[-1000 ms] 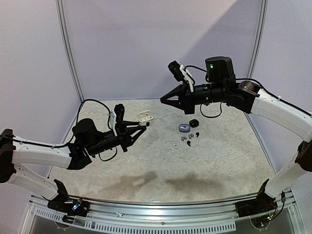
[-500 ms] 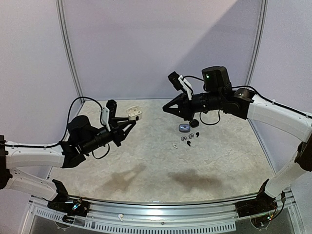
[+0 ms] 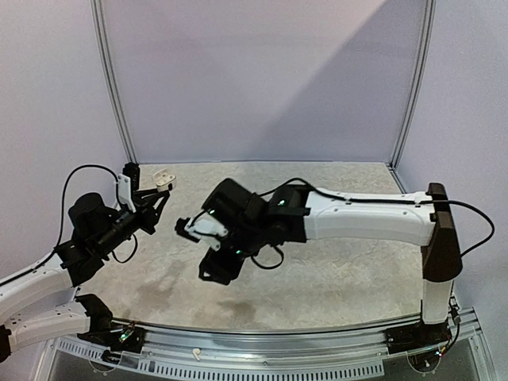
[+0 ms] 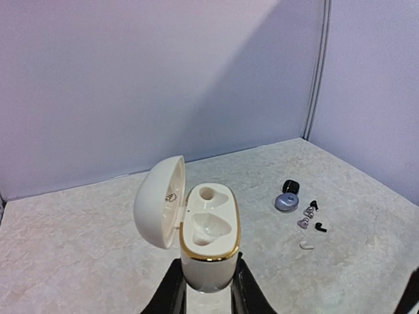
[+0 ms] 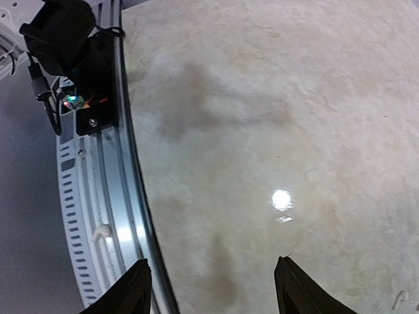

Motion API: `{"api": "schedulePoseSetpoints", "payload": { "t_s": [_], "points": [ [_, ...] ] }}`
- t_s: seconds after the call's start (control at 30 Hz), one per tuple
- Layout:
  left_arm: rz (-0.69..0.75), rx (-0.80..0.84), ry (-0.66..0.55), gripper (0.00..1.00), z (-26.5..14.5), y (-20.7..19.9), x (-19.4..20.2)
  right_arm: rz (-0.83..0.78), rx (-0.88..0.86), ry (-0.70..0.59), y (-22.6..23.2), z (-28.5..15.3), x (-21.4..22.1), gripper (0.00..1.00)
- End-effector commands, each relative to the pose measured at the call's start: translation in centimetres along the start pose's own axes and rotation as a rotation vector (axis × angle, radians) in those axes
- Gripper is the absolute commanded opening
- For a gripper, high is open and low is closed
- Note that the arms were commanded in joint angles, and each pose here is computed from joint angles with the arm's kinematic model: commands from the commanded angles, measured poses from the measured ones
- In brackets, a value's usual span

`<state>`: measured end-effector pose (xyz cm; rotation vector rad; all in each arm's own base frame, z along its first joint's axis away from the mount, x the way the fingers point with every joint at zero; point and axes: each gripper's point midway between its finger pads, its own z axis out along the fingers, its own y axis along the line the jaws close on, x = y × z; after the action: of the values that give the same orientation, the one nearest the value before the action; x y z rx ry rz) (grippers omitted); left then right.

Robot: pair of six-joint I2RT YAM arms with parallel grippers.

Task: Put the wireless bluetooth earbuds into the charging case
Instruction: Move the right earbud to the center of the board.

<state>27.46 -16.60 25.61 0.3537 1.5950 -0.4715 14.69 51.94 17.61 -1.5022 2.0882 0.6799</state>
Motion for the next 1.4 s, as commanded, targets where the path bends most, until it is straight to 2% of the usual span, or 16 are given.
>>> {"api": "schedulePoseSetpoints", "payload": {
  "t_s": [0.0,0.13,0.33,0.67,0.8,1.0,1.13,1.23,1.37],
  "points": [
    [0.03,-0.031,0.115,0.0,-1.9,1.3,3.9,-0.075,0.022,0.21,3.6,3.2,3.2,0.67],
    [0.047,-0.042,0.076,0.0,-2.8,1.9,3.1,-0.148,-0.033,0.268,6.9,6.0,4.9,0.67],
    [0.074,-0.077,0.064,0.0,-3.4,3.2,2.7,-0.109,-0.108,0.294,8.8,8.0,6.0,0.62],
    [0.09,-0.098,0.071,0.0,-4.0,5.1,3.7,-0.243,-0.27,0.259,13.0,8.1,5.1,0.6],
    [0.102,-0.107,0.057,0.0,-4.4,5.8,3.7,-0.191,-0.312,0.301,14.2,9.2,6.7,0.61],
    [0.103,-0.125,0.028,0.0,-4.9,6.6,3.1,-0.179,-0.256,0.281,13.5,9.6,6.3,0.69],
    [0.102,-0.137,0.032,0.0,-5.0,7.0,3.4,-0.308,-0.182,0.265,12.0,10.2,6.3,0.78],
    [0.129,-0.116,0.022,0.0,-5.2,6.6,3.2,-0.354,-0.169,0.247,11.7,11.1,6.4,0.78],
    [0.14,-0.151,-0.008,0.0,-5.7,7.3,2.4,-0.392,-0.166,0.311,13.3,12.4,9.1,0.73]
  ]
}}
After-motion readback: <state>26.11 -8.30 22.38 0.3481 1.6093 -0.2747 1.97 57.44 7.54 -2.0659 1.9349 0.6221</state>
